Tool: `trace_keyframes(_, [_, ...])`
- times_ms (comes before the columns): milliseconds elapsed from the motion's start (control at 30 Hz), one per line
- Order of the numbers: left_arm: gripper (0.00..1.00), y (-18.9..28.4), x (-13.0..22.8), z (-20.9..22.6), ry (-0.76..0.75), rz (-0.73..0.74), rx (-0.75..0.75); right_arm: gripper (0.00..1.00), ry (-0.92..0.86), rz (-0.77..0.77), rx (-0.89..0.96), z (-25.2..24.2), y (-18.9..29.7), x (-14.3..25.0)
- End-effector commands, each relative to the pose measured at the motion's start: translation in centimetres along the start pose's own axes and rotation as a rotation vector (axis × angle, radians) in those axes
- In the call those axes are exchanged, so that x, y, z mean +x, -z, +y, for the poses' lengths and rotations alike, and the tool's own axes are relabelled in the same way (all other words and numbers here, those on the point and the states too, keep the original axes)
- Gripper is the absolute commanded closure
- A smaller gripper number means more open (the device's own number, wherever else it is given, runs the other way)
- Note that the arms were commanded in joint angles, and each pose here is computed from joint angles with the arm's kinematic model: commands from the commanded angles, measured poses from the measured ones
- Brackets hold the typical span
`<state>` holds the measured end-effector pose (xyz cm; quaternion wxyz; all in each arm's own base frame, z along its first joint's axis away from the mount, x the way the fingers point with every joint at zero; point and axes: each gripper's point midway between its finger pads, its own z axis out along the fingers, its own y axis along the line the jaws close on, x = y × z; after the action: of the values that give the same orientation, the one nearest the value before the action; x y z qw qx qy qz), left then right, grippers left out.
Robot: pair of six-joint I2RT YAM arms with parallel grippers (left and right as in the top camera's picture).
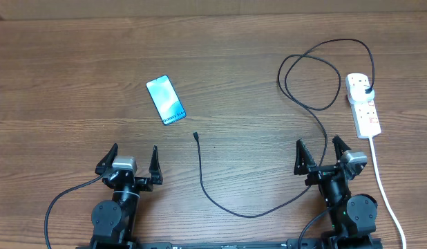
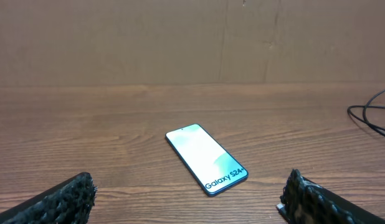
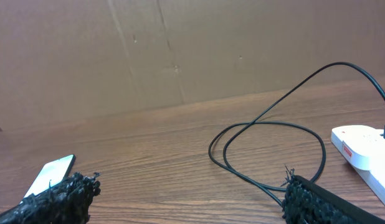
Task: Plug charger to phone and switch on socket
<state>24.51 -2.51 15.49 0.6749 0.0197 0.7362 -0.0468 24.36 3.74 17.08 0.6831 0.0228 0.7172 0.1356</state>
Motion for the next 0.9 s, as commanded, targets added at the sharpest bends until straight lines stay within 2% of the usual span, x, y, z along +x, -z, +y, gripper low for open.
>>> trace_keyframes(0, [0.0, 0.0, -0.1, -0.1, -0.013, -0.008, 0.008, 0.0, -0.002, -0.006, 0.001, 0.0, 0.0, 0.1])
trace_keyframes(400, [0.0, 0.6, -0.9, -0.2, 0.077, 0.018, 0.01, 0.0, -0.002, -0.006, 0.001, 0.0, 0.0, 0.1])
trace_keyframes(667, [0.0, 3.2, -5.9, -0.2, 0.099, 0.044, 0.0, 0.0, -0.002, -0.006, 0.001, 0.0, 0.0, 0.1])
trace_keyframes(867, [0.0, 4.5, -10.0, -0.5, 0.166, 0.137, -0.007, 0.0, -0.002, -0.006, 0.001, 0.0, 0.0, 0.1])
